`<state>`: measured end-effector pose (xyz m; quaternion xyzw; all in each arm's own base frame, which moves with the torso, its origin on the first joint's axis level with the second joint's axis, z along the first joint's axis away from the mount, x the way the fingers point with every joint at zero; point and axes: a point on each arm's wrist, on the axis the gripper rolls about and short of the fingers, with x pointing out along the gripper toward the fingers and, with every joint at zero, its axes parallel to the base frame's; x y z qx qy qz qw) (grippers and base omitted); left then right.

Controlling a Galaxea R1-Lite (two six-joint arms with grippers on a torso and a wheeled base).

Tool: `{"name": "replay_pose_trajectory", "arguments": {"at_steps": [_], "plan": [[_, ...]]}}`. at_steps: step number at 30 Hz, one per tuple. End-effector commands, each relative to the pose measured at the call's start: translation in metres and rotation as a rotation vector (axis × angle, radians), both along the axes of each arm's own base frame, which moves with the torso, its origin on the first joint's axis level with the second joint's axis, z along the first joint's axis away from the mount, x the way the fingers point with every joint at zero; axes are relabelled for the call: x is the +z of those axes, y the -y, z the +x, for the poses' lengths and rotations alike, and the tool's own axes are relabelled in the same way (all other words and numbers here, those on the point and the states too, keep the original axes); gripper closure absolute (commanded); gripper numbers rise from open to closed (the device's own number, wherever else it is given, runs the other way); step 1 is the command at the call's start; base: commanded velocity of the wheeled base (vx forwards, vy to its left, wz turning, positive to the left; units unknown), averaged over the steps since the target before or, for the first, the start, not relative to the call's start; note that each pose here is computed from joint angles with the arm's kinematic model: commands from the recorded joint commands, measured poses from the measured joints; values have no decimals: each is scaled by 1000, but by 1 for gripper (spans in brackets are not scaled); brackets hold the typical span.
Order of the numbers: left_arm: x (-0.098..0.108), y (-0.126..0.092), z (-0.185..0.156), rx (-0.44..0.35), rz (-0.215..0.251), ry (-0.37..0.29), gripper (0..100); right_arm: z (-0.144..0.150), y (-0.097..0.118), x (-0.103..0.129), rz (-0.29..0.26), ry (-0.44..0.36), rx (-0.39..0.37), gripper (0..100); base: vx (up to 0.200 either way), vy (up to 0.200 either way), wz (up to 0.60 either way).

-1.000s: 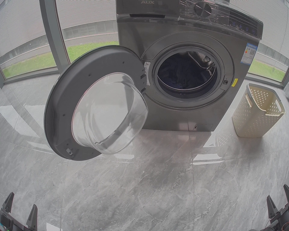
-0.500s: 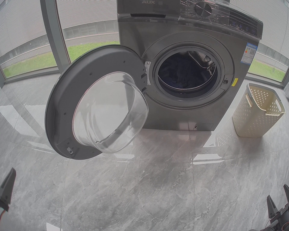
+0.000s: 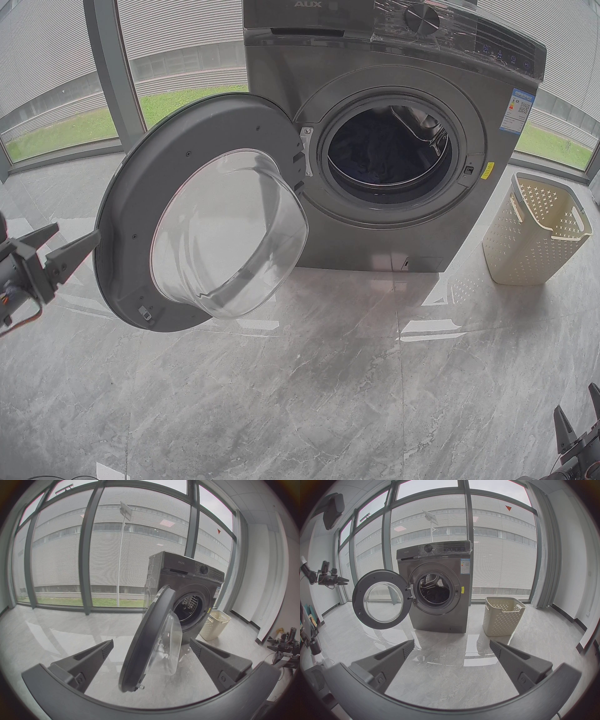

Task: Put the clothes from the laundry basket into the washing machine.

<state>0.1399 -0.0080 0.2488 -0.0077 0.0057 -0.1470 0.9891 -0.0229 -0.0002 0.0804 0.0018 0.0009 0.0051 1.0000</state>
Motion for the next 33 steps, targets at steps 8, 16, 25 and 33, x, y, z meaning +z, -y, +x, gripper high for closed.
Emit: {"name": "replay_pose_trajectory", "arguments": {"at_steps": [8, 16, 25, 33], "plan": [[-18, 7, 78, -140, -12, -140, 0, 0, 0, -5, -1, -4, 2, 0, 0, 0, 0], [-20, 48, 49, -365, -17, -129, 0, 0, 0, -5, -2, -3, 2, 0, 0, 0, 0], [-20, 83, 1, -614, -65, -132, 0, 0, 0, -5, -5, -3, 1, 0, 0, 0, 0], [-20, 79, 8, -466, -67, -128, 0, 0, 0, -5, -5, -4, 1, 0, 0, 0, 0]]}}
